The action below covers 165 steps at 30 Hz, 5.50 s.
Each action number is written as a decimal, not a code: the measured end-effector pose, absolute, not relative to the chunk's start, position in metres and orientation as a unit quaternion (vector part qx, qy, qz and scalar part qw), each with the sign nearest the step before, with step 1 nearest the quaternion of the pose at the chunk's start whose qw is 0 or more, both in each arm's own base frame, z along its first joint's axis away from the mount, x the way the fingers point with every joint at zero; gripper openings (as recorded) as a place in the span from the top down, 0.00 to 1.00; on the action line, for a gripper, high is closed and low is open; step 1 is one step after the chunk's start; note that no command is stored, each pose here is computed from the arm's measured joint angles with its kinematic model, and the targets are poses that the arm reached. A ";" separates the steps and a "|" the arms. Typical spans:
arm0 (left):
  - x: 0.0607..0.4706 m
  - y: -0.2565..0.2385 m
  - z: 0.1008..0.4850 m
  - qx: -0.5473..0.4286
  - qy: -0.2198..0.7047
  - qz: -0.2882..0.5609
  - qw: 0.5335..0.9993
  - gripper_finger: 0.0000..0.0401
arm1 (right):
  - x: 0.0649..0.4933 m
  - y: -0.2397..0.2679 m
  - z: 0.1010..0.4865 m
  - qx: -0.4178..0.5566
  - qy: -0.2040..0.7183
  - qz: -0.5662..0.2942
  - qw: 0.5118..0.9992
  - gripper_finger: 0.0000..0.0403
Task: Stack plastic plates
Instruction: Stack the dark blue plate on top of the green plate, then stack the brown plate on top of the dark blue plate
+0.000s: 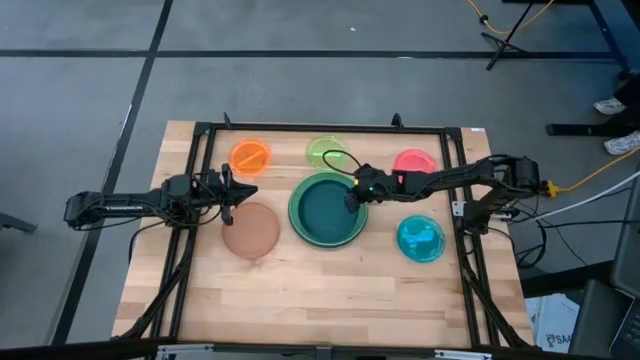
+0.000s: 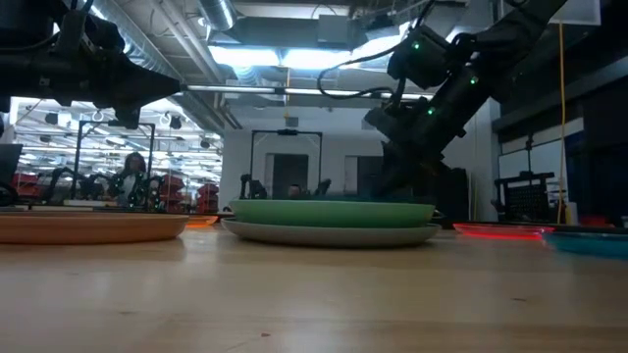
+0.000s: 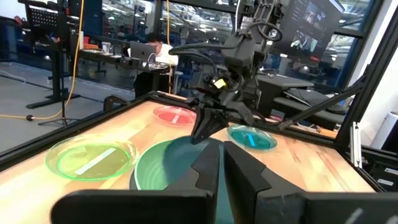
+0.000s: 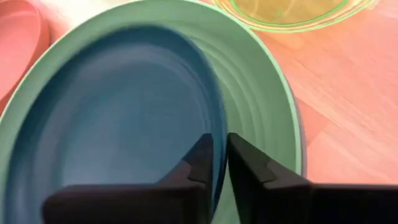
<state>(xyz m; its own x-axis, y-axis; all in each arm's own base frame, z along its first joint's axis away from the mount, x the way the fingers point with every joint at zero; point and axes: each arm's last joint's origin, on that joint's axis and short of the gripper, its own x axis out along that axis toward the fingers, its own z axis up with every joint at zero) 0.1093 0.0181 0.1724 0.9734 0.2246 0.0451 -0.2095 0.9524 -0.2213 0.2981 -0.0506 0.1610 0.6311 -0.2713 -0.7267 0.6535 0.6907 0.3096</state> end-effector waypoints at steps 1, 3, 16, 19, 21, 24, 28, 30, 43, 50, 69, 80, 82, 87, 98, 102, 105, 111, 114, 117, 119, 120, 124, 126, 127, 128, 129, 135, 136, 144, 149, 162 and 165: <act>0.109 0.018 0.172 -0.114 -0.036 0.110 0.987 0.96 | 0.298 -0.051 0.161 0.286 0.334 -0.270 0.857 0.87; 0.109 0.018 0.172 -0.124 -0.037 0.109 0.986 0.96 | 0.298 -0.051 0.161 0.281 0.334 -0.267 0.859 0.82; 0.109 0.019 0.177 -0.107 -0.059 0.119 0.985 0.96 | 0.296 0.005 0.194 0.139 0.307 -0.171 0.926 0.71; 0.109 0.018 0.175 -0.088 -0.047 0.106 0.989 0.94 | 0.299 0.030 0.191 0.111 0.295 -0.150 0.937 0.71; 0.109 0.016 0.175 -0.079 -0.042 0.079 0.993 0.91 | 0.301 0.047 0.189 0.099 0.283 -0.139 0.944 0.71; 0.110 0.015 0.178 -0.078 -0.037 0.059 0.995 0.82 | 0.305 0.069 0.187 0.090 0.253 -0.113 0.957 0.71; 0.111 0.017 0.184 -0.086 0.020 0.089 0.992 0.69 | 0.310 0.090 0.184 0.051 0.217 -0.080 0.972 0.71; 0.111 0.018 0.188 -0.084 0.070 0.111 0.988 0.63 | 0.312 0.095 0.182 0.037 0.205 -0.070 0.975 0.71; 0.133 0.023 0.183 -0.120 0.263 0.170 0.942 0.57 | 0.318 0.090 0.168 0.018 0.223 -0.086 0.971 0.71; 0.152 0.025 0.183 -0.098 0.362 0.160 0.913 0.57 | 0.318 0.090 0.168 0.017 0.222 -0.085 0.971 0.71; 0.183 0.066 0.163 -0.116 0.565 0.116 0.808 0.57 | 0.316 0.090 0.165 0.014 0.236 -0.087 0.968 0.71; 0.186 0.071 0.147 -0.120 0.601 0.094 0.784 0.57 | 0.316 0.090 0.165 0.014 0.238 -0.087 0.967 0.71; 0.187 0.071 0.144 -0.121 0.608 0.091 0.779 0.58 | 0.316 0.090 0.165 0.014 0.238 -0.087 0.967 0.71; 0.188 0.072 0.137 -0.121 0.622 0.086 0.769 0.63 | 0.316 0.090 0.165 0.014 0.238 -0.087 0.967 0.71; 0.189 0.072 0.138 -0.113 0.616 0.081 0.775 0.86 | 0.316 0.090 0.165 0.014 0.238 -0.087 0.967 0.71; 0.189 0.072 0.138 -0.114 0.615 0.080 0.776 0.95 | 0.316 0.090 0.165 0.014 0.238 -0.087 0.967 0.71; 0.190 0.072 0.138 -0.115 0.610 0.078 0.780 0.98 | 0.316 0.090 0.165 0.015 0.238 -0.088 0.967 0.71; 0.191 0.071 0.139 -0.126 0.605 0.066 0.783 0.98 | 0.316 0.090 0.165 0.029 0.236 -0.091 0.967 0.71; 0.191 0.068 0.143 -0.153 0.589 0.027 0.793 0.98 | 0.316 0.090 0.165 0.029 0.236 -0.091 0.967 0.71; 0.190 0.065 0.149 -0.166 0.574 0.004 0.802 0.98 | 0.316 0.090 0.165 0.028 0.237 -0.091 0.967 0.71; 0.189 0.061 0.154 -0.163 0.569 -0.001 0.806 0.98 | 0.316 0.089 0.165 0.027 0.239 -0.091 0.966 0.71; 0.188 0.059 0.157 -0.163 0.568 -0.003 0.807 0.98 | 0.315 0.089 0.165 0.027 0.240 -0.091 0.966 0.71; 0.194 0.053 0.175 -0.162 0.547 -0.005 0.822 0.98 | 0.315 0.089 0.165 0.024 0.237 -0.103 0.966 0.71; 0.200 0.051 0.184 -0.162 0.536 -0.001 0.828 0.98 | 0.315 0.089 0.165 0.023 0.237 -0.106 0.965 0.71; 0.203 0.050 0.189 -0.160 0.530 0.002 0.832 0.98 | 0.315 0.089 0.165 0.023 0.237 -0.107 0.965 0.71; 0.207 0.049 0.195 -0.155 0.525 0.008 0.837 0.98 | 0.315 0.089 0.165 0.025 0.237 -0.106 0.965 0.71; 0.210 0.048 0.200 -0.148 0.519 0.016 0.842 0.98 | 0.315 0.089 0.165 0.028 0.237 -0.105 0.965 0.71; 0.229 0.047 0.221 -0.136 0.488 0.056 0.860 0.98 | 0.305 0.086 0.187 0.052 0.263 -0.112 0.957 0.71; 0.232 0.047 0.225 -0.135 0.476 0.060 0.867 0.98 | 0.303 0.085 0.190 0.054 0.268 -0.114 0.955 0.71; 0.254 0.055 0.233 -0.102 0.387 0.118 0.909 0.98 | 0.289 0.080 0.216 0.059 0.249 -0.131 0.958 0.71; 0.271 0.059 0.232 -0.092 0.335 0.122 0.930 0.98 | 0.289 0.080 0.218 0.059 0.243 -0.129 0.960 0.71; 0.301 0.078 0.204 -0.060 0.305 0.161 0.937 0.98 | 0.289 0.076 0.221 0.048 0.210 -0.202 0.955 0.71; 0.304 0.082 0.195 -0.057 0.318 0.162 0.933 0.98 | 0.288 0.074 0.220 0.037 0.209 -0.226 0.951 0.71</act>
